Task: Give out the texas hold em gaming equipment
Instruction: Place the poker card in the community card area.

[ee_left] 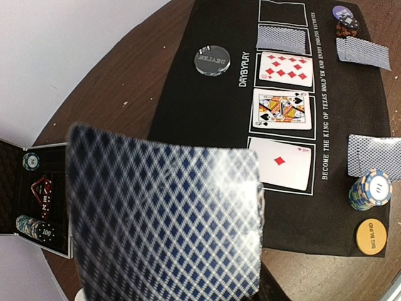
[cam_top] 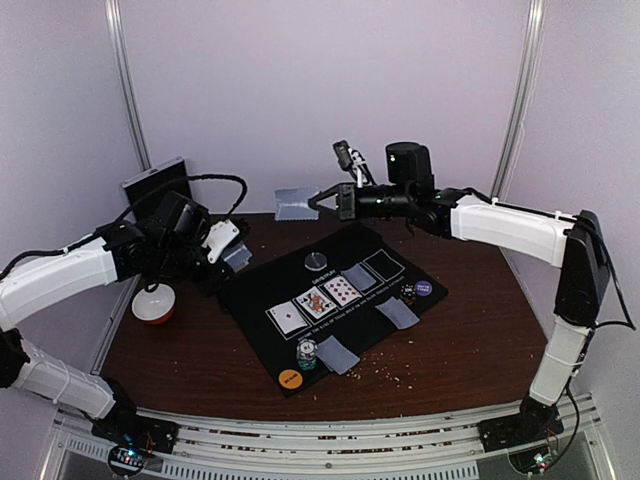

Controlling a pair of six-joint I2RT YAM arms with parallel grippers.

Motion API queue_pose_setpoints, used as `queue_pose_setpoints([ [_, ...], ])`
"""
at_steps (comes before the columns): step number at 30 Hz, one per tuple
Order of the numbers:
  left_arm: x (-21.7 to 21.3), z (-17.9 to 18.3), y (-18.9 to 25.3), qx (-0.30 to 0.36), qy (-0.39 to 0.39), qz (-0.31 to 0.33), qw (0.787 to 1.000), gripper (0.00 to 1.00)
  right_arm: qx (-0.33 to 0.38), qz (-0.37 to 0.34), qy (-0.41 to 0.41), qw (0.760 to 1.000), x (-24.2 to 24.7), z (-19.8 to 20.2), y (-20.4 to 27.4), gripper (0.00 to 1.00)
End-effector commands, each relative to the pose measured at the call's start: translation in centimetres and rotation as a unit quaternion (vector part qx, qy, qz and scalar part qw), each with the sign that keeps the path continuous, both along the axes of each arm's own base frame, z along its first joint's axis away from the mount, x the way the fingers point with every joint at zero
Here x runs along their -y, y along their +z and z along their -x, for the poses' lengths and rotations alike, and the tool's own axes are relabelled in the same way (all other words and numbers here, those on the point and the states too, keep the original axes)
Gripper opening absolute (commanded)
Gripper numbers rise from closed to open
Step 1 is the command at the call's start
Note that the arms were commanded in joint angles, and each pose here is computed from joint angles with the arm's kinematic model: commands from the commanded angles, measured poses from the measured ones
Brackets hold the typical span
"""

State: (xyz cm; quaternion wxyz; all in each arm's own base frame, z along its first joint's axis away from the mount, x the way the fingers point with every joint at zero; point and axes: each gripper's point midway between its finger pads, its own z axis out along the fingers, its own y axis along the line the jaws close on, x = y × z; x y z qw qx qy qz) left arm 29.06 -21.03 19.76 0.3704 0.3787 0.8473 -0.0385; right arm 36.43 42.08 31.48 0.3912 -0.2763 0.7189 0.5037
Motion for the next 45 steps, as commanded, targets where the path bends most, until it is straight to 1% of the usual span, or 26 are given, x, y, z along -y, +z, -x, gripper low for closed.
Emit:
queue_pose_setpoints([
  [1,0.5,-1.3,0.8,0.021,0.034,0.033,0.999,0.36,-0.087,-0.023,-0.259,0.962,9.7,-7.1,-2.6,0.0],
  [3,0.5,-1.4,0.6,0.02,0.038,0.037,0.998,0.36,-0.132,-0.018,-0.344,0.93,13.8,-9.1,-5.6,0.0],
  [6,0.5,-1.3,0.6,0.018,0.04,0.042,0.998,0.36,-0.174,-0.003,-0.417,0.892,17.5,-10.5,-9.8,0.0],
  [8,0.6,-1.3,0.7,0.019,0.04,0.045,0.998,0.36,-0.192,0.008,-0.448,0.873,18.5,-11.1,-12.1,0.0],
  [14,0.4,-1.4,0.5,0.02,0.046,0.042,0.998,0.36,-0.265,-0.025,-0.489,0.831,18.9,-11.9,-17.8,0.0],
  [17,0.4,-1.4,0.5,0.021,0.045,0.043,0.998,0.36,-0.295,-0.025,-0.508,0.809,19.3,-11.9,-20.7,0.0],
  [19,0.3,-1.3,0.5,0.024,0.043,0.042,0.998,0.36,-0.303,-0.02,-0.513,0.803,19.4,-11.8,-21.6,0.0],
  [25,0.0,-1.4,0.2,0.031,0.039,0.032,0.998,0.36,-0.317,-0.009,-0.518,0.795,19.7,-11.2,-23.0,0.0],
  [31,-0.1,-1.5,0.0,0.031,0.036,0.028,0.998,0.36,-0.355,-0.029,-0.513,0.781,19.4,-10.5,-25.2,0.0],
  [38,-0.4,-1.4,0.4,0.036,0.038,0.032,0.998,0.36,-0.353,-0.038,-0.52,0.777,19.3,-11.3,-25.3,0.0],
  [45,-0.5,-1.3,0.4,0.035,0.039,0.033,0.998,0.36,-0.355,-0.032,-0.515,0.779,18.9,-11.8,-25.4,0.12],
])
